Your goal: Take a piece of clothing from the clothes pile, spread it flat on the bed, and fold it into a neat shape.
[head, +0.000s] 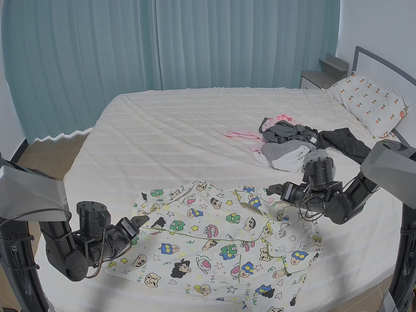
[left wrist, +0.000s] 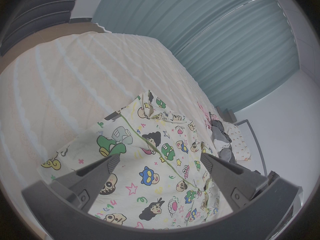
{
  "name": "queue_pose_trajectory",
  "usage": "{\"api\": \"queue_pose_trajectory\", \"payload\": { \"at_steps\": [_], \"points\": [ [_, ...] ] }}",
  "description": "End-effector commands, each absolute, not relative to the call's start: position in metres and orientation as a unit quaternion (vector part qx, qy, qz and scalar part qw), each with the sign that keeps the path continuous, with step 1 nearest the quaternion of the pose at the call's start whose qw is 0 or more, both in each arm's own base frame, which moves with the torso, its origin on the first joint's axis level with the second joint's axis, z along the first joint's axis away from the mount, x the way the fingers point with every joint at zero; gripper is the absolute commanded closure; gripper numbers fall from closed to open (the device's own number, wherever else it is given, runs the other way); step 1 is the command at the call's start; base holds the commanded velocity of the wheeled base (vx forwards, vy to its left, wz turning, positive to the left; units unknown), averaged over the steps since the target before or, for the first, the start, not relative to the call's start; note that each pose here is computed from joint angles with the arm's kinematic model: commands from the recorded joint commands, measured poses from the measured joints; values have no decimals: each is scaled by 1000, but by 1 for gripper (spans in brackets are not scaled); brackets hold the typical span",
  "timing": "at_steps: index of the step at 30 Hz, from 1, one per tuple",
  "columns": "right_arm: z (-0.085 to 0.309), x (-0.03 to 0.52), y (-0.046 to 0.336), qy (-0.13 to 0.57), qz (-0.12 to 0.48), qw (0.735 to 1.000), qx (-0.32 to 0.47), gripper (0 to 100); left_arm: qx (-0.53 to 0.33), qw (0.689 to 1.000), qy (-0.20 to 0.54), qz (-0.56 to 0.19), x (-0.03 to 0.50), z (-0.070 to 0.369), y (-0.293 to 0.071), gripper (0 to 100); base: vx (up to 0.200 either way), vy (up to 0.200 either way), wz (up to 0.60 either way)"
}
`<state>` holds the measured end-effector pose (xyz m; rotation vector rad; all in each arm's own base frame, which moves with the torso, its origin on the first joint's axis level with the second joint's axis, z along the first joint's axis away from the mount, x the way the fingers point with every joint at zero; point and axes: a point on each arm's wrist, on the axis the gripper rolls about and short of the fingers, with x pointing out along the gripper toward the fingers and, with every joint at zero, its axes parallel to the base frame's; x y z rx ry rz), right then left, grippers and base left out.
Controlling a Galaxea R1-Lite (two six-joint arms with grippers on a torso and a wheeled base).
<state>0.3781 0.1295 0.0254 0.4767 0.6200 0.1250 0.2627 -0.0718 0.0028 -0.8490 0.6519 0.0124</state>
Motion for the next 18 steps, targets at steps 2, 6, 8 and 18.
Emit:
{"api": "queue_pose_trajectory", "payload": {
  "at_steps": [2, 6, 8, 18],
  "points": [
    [-18, 397, 178, 344, 72, 898, 264, 0, -421, 850, 317, 9, 259, -1, -69, 0, 0, 0, 0],
    [-24, 410, 192, 341, 61, 881, 323, 0, -420, 849, 320, 11, 260, -4, -69, 0, 0, 0, 0],
    [-29, 416, 196, 344, 52, 876, 335, 0, -420, 849, 321, 12, 259, -4, -68, 0, 0, 0, 0],
    [-31, 414, 211, 364, 45, 862, 349, 0, -420, 849, 321, 13, 259, -4, -68, 0, 0, 0, 0]
  ]
}}
